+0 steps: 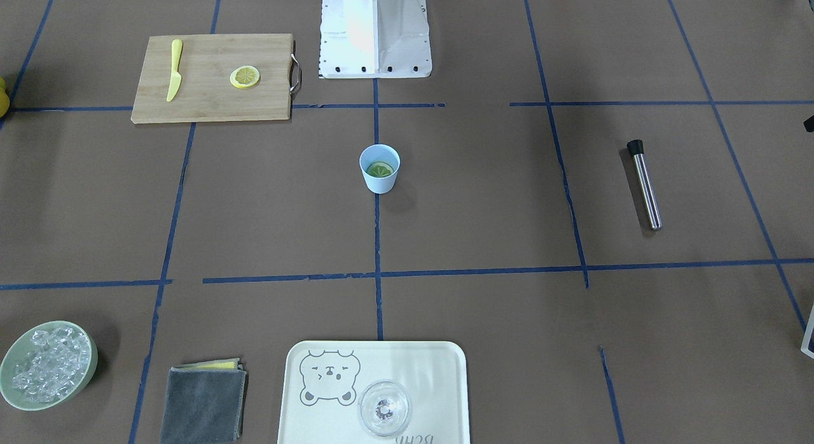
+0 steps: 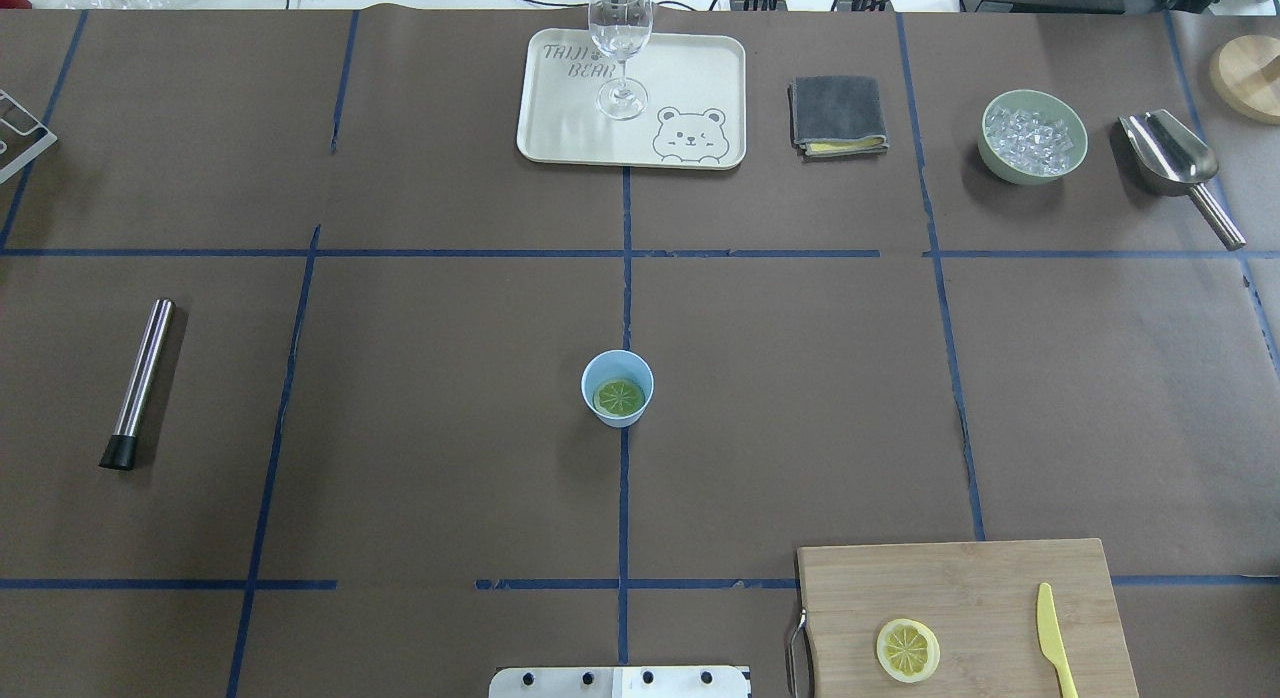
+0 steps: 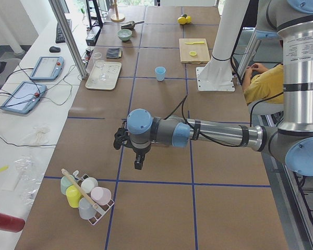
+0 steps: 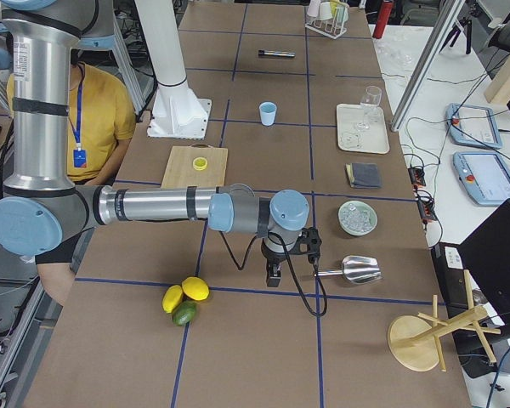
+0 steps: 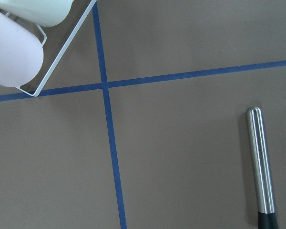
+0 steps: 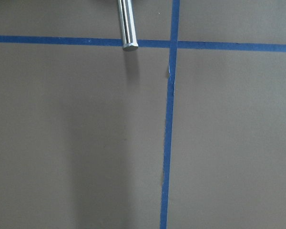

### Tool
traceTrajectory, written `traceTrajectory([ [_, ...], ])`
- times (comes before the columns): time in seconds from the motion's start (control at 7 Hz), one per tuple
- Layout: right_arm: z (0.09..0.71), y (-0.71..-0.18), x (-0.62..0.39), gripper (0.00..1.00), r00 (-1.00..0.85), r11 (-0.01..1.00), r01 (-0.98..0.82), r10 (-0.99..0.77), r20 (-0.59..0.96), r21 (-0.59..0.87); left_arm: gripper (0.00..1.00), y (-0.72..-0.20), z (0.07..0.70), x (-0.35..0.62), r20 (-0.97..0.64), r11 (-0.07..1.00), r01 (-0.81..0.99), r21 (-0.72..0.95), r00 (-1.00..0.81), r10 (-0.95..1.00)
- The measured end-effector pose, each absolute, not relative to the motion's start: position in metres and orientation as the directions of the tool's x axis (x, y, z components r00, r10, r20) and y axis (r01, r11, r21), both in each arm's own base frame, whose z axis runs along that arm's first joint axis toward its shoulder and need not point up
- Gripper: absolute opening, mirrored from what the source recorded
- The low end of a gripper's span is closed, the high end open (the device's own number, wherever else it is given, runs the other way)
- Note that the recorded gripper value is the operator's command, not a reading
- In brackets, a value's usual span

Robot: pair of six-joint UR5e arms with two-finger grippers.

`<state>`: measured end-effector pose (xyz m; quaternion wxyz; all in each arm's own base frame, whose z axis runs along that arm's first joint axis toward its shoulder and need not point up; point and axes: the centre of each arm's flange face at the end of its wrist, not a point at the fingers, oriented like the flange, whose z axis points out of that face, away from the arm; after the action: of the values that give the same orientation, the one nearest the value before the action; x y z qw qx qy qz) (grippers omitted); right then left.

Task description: Squeeze lemon into cup

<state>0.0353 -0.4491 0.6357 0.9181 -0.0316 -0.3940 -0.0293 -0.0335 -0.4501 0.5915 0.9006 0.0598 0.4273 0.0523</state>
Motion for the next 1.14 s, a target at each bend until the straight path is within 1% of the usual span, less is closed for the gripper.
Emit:
traceTrajectory([
  [1.14,0.639,-0.446,0.035,1.00,0.681,0.996,0.077,-0.022,0.732,-0.042,1.00,-0.449,0.603,-0.035,-0.758,0.991,-0.037,0.130,0.640,0.124],
])
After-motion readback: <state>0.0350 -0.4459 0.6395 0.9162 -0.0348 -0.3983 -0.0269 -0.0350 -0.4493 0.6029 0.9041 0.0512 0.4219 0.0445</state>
